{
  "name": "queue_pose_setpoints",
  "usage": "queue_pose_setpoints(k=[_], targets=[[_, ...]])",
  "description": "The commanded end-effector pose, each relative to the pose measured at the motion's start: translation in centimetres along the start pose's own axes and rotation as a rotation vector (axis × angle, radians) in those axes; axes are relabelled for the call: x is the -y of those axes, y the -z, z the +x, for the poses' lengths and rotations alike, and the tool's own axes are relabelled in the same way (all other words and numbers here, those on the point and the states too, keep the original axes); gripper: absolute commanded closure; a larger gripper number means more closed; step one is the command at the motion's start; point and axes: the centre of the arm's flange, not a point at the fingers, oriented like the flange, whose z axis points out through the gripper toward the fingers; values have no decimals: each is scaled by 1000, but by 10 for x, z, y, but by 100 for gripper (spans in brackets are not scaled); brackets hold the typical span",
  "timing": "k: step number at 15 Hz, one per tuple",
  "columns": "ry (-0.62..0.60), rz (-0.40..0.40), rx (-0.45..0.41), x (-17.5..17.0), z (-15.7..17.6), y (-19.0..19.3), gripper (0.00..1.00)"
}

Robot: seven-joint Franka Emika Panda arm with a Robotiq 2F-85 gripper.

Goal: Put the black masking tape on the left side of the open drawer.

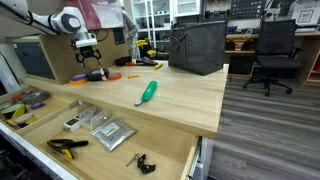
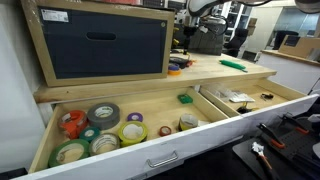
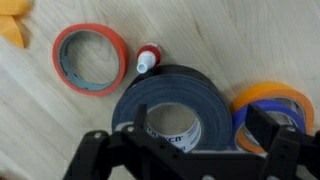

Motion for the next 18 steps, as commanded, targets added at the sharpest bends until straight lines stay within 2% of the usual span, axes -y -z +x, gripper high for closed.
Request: queue_pose_setpoints(k=[1, 5, 17, 18], targets=[[137, 3, -17, -2, 20, -1, 0], [283, 31, -32, -1, 24, -12, 0], [558, 51, -7, -14, 24, -73, 0], [580, 60, 1, -14, 20, -79, 25]])
